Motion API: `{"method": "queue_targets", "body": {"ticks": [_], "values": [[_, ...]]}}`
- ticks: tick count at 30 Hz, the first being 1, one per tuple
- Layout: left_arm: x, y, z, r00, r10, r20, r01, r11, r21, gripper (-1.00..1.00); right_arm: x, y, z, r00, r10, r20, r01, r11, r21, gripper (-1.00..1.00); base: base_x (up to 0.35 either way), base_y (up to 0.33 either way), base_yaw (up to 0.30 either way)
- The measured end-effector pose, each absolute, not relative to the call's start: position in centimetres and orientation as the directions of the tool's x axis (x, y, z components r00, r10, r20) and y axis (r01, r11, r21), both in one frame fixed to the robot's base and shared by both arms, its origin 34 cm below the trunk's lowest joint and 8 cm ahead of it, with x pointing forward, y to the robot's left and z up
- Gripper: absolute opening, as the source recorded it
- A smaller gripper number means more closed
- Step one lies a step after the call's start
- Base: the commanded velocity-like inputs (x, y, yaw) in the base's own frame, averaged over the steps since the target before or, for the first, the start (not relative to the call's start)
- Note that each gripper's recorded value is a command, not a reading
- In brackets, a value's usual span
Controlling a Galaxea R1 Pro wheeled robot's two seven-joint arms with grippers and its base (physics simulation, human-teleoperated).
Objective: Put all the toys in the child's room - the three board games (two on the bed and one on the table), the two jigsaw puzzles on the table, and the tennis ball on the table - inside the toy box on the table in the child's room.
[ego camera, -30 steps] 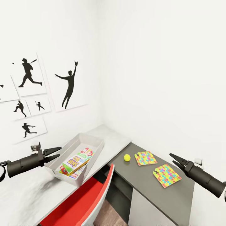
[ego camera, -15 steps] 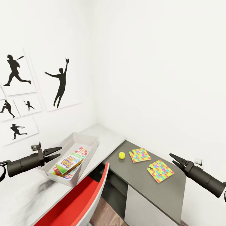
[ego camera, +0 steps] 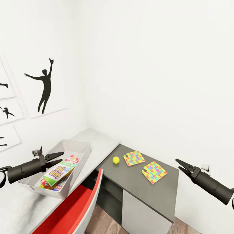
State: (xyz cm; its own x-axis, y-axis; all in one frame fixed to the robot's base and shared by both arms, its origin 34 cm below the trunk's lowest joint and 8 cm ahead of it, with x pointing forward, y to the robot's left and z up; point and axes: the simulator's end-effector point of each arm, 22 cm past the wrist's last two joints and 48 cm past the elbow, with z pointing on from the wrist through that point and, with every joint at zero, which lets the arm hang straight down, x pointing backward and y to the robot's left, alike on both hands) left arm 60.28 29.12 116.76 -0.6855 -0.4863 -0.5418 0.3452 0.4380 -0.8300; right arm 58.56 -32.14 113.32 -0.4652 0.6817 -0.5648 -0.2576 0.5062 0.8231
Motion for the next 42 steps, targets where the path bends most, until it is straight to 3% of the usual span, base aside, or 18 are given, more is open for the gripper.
{"method": "queue_targets", "body": {"ticks": [42], "values": [[60.17, 28.63, 116.37, -0.696, -0.476, -0.538, 0.343, 0.438, -0.831, 1.00, 58.63, -32.45, 112.53, -0.471, 0.690, -0.549, -0.238, 0.500, 0.832, 1.00, 0.000, 0.000, -0.286]]}}
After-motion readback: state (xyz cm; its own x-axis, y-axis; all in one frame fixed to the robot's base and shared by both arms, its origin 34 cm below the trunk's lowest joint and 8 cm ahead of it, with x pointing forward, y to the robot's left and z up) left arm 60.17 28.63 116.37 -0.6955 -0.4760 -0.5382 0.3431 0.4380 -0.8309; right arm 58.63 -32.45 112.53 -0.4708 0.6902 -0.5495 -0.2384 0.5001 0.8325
